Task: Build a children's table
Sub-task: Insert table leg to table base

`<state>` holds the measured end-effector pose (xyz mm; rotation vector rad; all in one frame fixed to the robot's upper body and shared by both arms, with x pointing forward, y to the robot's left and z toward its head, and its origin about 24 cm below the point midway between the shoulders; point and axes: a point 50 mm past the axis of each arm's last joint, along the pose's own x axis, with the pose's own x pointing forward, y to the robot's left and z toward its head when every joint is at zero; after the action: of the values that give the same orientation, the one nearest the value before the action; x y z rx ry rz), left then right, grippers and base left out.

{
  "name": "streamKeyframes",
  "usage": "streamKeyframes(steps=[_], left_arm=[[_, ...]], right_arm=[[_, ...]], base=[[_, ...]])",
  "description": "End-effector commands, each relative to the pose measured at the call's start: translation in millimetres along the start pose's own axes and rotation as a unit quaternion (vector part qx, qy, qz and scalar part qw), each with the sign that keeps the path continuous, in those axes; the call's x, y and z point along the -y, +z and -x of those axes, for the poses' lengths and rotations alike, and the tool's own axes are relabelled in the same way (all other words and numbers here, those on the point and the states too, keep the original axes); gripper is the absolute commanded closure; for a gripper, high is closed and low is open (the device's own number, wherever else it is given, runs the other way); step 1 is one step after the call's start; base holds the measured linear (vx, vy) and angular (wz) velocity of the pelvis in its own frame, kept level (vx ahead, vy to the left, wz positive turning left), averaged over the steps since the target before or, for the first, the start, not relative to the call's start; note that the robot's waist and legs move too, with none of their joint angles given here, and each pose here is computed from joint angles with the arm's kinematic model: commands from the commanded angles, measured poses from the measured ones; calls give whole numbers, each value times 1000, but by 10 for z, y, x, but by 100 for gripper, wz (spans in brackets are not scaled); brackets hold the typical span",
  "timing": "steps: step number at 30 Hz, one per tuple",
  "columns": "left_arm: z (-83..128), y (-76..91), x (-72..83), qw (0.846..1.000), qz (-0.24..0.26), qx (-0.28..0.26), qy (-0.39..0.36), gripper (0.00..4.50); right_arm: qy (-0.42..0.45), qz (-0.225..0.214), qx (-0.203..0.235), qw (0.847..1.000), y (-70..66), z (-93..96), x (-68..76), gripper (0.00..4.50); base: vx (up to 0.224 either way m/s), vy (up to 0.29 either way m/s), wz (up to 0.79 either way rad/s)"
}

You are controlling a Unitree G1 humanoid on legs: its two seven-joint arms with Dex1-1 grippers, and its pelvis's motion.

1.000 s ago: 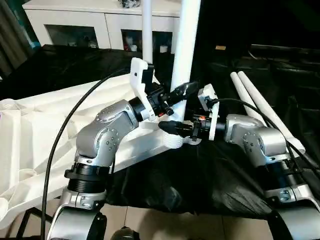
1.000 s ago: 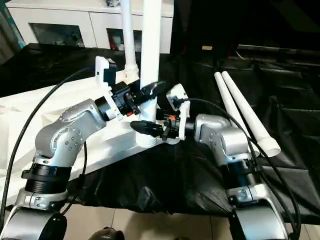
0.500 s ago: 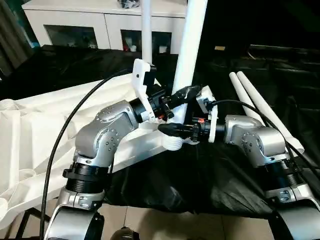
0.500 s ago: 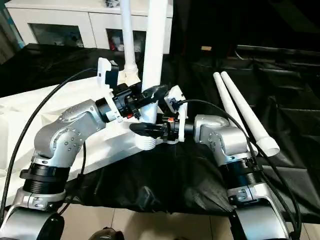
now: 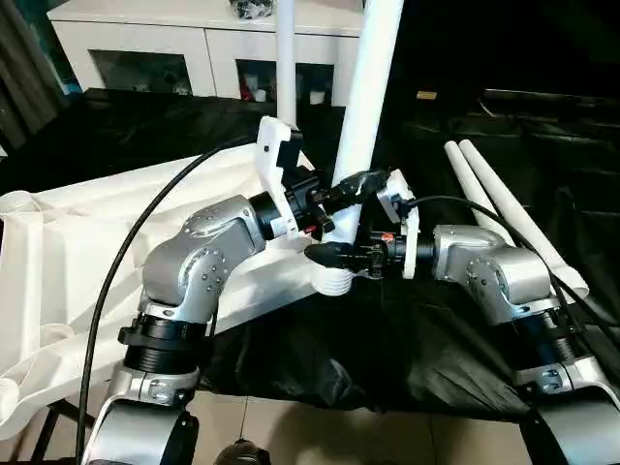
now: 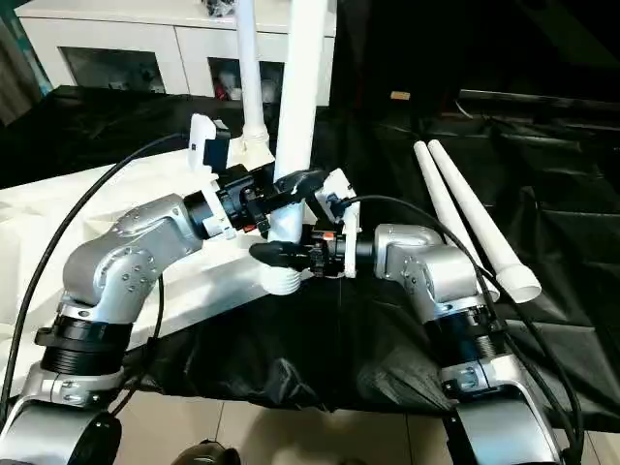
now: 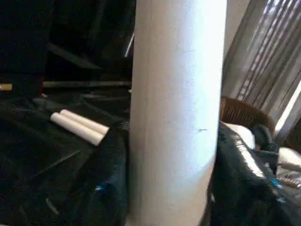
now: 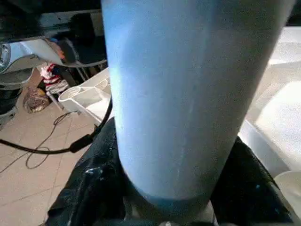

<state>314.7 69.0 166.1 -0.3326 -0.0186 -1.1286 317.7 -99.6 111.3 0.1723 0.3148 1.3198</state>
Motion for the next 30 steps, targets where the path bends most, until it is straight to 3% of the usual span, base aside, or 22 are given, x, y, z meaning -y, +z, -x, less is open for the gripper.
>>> streamKeyframes(steps=[1,3,6,9,12,15,17,18,21,22,24,26,30], left_arm=[[-73,141,98,998,-20,41,-33,170],[-80,285,55,994,-28,102,-10,160],[-78,392,5,988,-51,138,37,160],[-83,405,-20,988,-27,145,40,160],[-66,361,-145,988,-14,138,70,160],[-40,244,-248,991,-33,94,94,160],[0,69,-337,989,-87,21,115,160],[67,-184,-427,976,-154,-87,130,160],[126,-356,-470,962,-182,-153,133,160],[194,-568,-491,952,-183,-215,118,160],[211,-649,-486,952,-174,-230,107,160],[227,-747,-475,952,-157,-245,93,187],[242,-815,-459,954,-134,-257,81,214]], right_arm=[[-41,1,15,999,15,80,66,257],[-56,5,37,998,28,93,67,257],[-87,11,64,994,41,133,89,258],[-109,11,75,991,34,166,113,259],[-177,13,107,978,3,263,192,259],[-229,25,110,967,-19,343,245,259],[-280,51,89,954,-55,424,298,259],[-328,64,71,940,-98,527,351,259],[-356,68,64,930,-121,604,382,259],[-390,78,48,916,-161,701,411,259],[-403,75,45,911,-183,738,422,259],[-417,68,42,905,-217,774,432,259],[-426,64,31,902,-257,777,435,259]], base=[[0,0,0],[0,0,0],[0,0,0],[0,0,0],[0,0,0],[0,0,0],[0,0,0],[0,0,0],[0,0,0],[0,0,0],[0,0,0],[0,0,0],[0,0,0]])
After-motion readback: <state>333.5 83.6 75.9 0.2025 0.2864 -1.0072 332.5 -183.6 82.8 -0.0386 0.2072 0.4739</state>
